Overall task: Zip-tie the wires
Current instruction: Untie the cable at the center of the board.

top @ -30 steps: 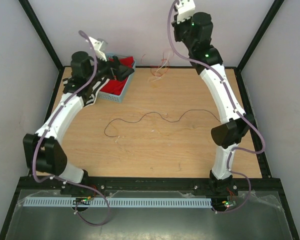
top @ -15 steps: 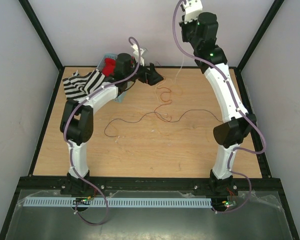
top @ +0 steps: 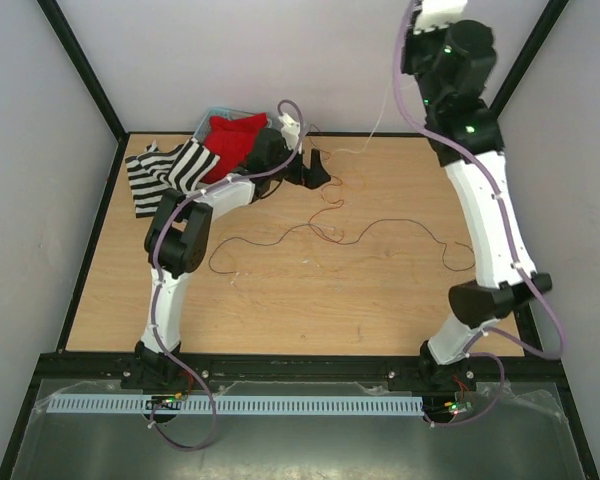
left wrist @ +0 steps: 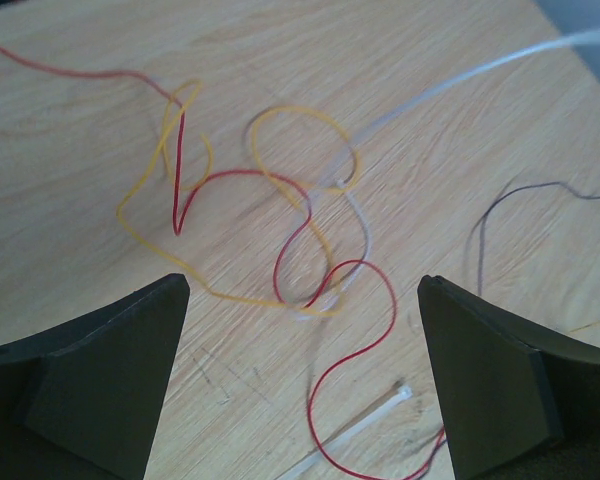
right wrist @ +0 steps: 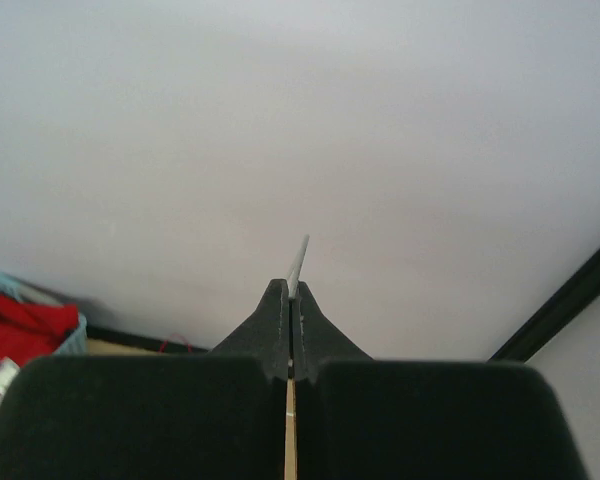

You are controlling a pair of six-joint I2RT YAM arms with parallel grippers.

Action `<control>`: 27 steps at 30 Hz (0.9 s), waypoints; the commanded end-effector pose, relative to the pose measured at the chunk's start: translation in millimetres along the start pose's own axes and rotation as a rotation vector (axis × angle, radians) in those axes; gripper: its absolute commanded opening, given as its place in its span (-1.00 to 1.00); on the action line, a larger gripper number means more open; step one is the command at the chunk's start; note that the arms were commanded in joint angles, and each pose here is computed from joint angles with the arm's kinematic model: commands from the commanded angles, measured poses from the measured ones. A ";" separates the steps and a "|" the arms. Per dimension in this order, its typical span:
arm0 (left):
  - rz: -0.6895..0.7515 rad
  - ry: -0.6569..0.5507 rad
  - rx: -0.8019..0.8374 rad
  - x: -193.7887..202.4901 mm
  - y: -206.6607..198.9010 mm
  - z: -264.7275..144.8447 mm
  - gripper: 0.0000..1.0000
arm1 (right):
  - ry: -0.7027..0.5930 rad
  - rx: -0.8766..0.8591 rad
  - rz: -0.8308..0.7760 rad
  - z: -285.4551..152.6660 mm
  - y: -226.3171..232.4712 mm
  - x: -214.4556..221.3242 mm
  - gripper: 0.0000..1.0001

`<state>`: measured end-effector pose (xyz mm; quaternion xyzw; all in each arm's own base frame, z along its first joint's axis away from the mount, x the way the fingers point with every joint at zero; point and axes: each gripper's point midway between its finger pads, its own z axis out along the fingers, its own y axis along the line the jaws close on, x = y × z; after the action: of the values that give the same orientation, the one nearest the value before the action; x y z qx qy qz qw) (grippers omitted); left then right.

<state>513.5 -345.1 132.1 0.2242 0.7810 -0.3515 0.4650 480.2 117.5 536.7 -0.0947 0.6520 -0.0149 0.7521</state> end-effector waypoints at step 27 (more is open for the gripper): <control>0.095 0.028 0.097 -22.7 -49.2 1.5 0.98 | -0.165 0.162 0.059 -139.9 -64.4 -64.7 -1.00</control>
<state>508.9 -369.3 101.3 0.2470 0.8089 -0.3180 0.4283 342.0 49.5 586.8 -0.0215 0.5959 -0.0372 0.8019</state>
